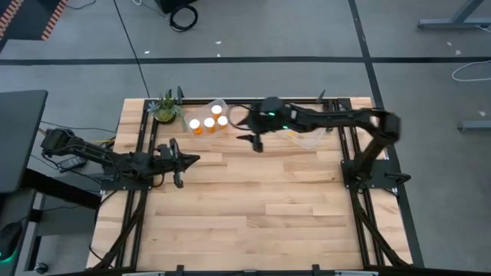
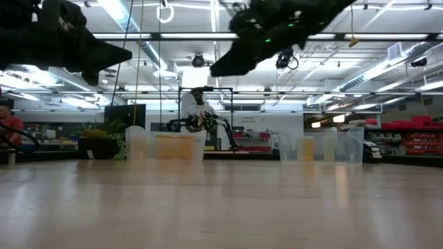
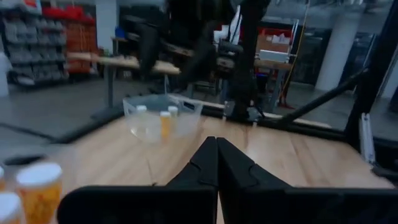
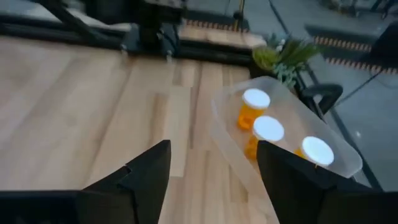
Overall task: Pick and place medicine bottles into bin by pill shape (circle, oval)
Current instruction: Return to Home Position
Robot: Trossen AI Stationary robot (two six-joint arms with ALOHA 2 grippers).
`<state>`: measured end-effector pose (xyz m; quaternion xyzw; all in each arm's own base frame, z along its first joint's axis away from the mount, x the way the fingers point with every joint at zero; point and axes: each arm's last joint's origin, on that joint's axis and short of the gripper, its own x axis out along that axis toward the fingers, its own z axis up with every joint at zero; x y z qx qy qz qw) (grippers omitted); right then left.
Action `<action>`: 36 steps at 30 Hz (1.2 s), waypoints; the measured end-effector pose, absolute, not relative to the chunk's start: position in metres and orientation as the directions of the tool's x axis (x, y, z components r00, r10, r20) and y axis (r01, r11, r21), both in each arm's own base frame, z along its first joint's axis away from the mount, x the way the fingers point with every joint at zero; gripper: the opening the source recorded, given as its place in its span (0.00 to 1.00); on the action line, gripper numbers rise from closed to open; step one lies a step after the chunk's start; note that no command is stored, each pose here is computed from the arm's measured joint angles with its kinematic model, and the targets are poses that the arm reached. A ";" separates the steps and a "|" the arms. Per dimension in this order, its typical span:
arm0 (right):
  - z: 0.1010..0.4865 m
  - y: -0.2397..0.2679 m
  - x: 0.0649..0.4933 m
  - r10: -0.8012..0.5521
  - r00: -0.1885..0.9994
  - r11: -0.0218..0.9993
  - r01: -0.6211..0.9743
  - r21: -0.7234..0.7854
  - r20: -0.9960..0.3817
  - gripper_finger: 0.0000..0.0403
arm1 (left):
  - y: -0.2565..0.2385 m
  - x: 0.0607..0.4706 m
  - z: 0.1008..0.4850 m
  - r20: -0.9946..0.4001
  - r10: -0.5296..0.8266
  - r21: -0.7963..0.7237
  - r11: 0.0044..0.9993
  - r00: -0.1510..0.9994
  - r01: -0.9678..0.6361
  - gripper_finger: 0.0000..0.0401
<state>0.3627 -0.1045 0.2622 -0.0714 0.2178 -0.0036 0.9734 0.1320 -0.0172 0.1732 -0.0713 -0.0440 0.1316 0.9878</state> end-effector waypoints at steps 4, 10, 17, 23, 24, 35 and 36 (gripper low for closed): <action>0.258 -0.091 0.323 -0.030 0.921 0.993 -0.016 -0.114 -0.389 0.60 | -0.013 0.127 0.179 0.107 0.268 -0.118 0.959 0.957 -0.256 0.00; 0.246 -0.075 0.270 -0.044 0.946 0.998 0.026 -0.060 -0.321 0.58 | -0.005 0.118 0.179 0.097 0.310 -0.116 0.947 0.946 -0.299 0.00; 0.221 -0.056 0.230 -0.119 0.952 0.993 0.119 -0.019 -0.283 0.56 | -0.003 0.108 0.181 0.120 0.317 -0.122 0.945 0.941 -0.303 0.00; 0.200 -0.038 0.198 -0.154 0.957 0.986 0.165 0.022 -0.245 0.53 | -0.002 0.101 0.180 0.120 0.324 -0.099 0.944 0.938 -0.314 0.00; 0.196 -0.036 0.192 -0.160 0.958 0.985 0.171 0.028 -0.238 0.53 | -0.001 0.099 0.180 0.113 0.332 -0.096 0.942 0.936 -0.323 0.00; 0.161 -0.025 0.140 -0.171 0.982 0.980 0.178 0.084 -0.083 0.49 | 0.000 0.090 0.191 0.104 0.341 -0.025 0.940 0.934 -0.340 0.01; 0.158 -0.025 0.137 -0.173 0.982 0.979 0.180 0.094 -0.075 0.49 | 0.000 0.091 0.189 0.100 0.341 -0.023 0.940 0.935 -0.340 0.01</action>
